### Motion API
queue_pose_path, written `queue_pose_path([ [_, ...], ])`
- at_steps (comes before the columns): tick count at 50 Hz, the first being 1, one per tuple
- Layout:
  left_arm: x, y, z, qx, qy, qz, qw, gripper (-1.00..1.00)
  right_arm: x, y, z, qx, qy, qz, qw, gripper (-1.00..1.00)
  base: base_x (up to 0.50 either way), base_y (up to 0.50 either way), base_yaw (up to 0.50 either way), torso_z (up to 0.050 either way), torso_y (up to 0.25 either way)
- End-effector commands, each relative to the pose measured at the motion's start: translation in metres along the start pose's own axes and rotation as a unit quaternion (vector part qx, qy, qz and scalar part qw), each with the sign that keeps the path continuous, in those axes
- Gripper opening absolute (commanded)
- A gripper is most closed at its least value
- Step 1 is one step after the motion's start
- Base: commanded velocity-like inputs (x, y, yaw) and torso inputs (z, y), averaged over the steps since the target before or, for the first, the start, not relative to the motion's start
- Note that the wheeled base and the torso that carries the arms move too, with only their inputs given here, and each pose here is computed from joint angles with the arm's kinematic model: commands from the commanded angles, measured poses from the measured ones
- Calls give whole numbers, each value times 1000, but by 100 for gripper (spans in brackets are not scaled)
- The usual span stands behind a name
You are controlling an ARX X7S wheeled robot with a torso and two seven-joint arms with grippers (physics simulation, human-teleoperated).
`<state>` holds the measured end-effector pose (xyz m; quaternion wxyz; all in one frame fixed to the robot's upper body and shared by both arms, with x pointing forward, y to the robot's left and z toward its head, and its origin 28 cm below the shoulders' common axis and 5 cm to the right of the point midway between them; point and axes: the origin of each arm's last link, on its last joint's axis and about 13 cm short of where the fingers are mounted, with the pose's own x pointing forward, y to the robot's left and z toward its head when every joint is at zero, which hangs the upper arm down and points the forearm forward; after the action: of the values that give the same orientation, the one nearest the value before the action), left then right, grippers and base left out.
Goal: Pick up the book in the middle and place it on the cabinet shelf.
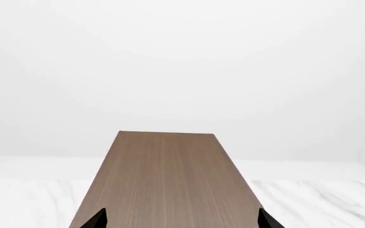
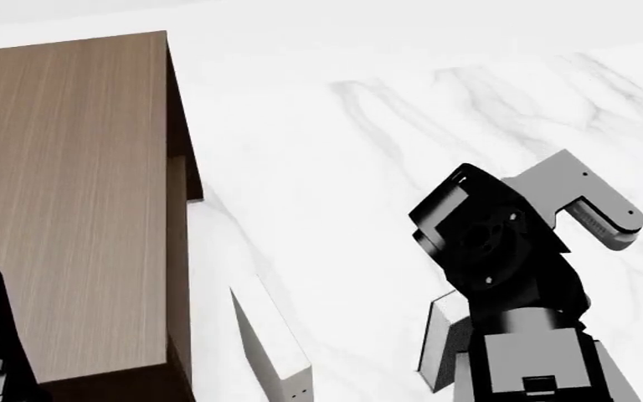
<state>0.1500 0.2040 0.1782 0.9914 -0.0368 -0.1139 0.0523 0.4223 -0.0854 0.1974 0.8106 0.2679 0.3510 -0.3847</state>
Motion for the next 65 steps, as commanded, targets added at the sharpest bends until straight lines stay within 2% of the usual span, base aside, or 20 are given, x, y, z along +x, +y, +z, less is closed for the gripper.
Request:
queue_pose_path([
  [1,0,0,0,0,0,0,1000,100,10,-5,-6,-3,6,1,1000,100,0,0,0,0,0],
  [3,0,0,0,0,0,1,1000,100,10,-5,-7,1,7,0,1000,100,0,0,0,0,0],
  [4,0,0,0,0,0,1,1000,100,10,-5,-7,-1,6,1,1000,-100,0,0,0,0,0],
  [12,0,0,0,-1,-1,1,1000,100,7,-3,-8,-13,-7,15,1000,-100,0,0,0,0,0],
  [13,0,0,1,-1,-1,1,1000,100,5,-2,-8,-27,-18,52,998,-100,0,0,0,0,0],
  [18,0,0,1,-1,-1,2,1000,100,2,0,-6,-49,-64,72,994,-100,0,0,0,0,0],
  [23,0,1,1,-1,-1,2,1000,100,-10,0,4,-33,-117,111,986,-100,0,0,0,0,0],
  [24,0,1,1,-1,-1,2,1000,100,-15,0,9,-9,-115,145,983,-100,0,0,0,0,0],
  [27,0,0,1,-1,-1,1,1000,100,-21,-1,14,-25,-138,150,979,-100,0,0,0,0,0],
  [31,0,0,1,-1,-1,1,1000,100,-31,0,22,-32,-173,177,968,-100,0,0,0,0,0],
  [32,0,1,1,-2,-1,1,1000,100,-40,5,29,-91,-222,182,954,-100,0,0,0,0,0],
  [34,0,1,0,0,-1,2,1000,100,-49,8,34,-87,-229,194,950,-100,0,0,0,0,0],
  [40,1,0,0,0,0,1,1000,100,-83,18,49,-71,-301,253,917,-100,0,0,0,0,0],
  [41,1,0,0,0,0,1,1000,100,-93,19,53,-15,-324,299,897,-100,0,0,0,0,0],
  [42,1,0,-1,0,0,1,1000,100,-96,20,53,-25,-334,296,895,-100,0,0,0,0,15],
  [43,1,0,-1,0,-1,1,1000,100,-101,21,54,-1,-346,318,882,-100,0,0,0,0,0],
  [49,1,1,1,-1,-5,1,1000,100,-123,28,55,86,-344,395,847,-100,0,0,0,0,0],
  [55,1,2,2,-4,-8,0,1000,100,-139,27,56,201,-273,479,809,-100,0,0,0,0,2],
  [62,1,2,2,-2,-7,1,1000,100,-161,22,57,247,-218,545,771,-100,0,0,0,0,1],
  [65,0,2,2,-3,-7,1,1000,100,-164,20,56,253,-203,558,764,-100,0,0,0,0,0],
])
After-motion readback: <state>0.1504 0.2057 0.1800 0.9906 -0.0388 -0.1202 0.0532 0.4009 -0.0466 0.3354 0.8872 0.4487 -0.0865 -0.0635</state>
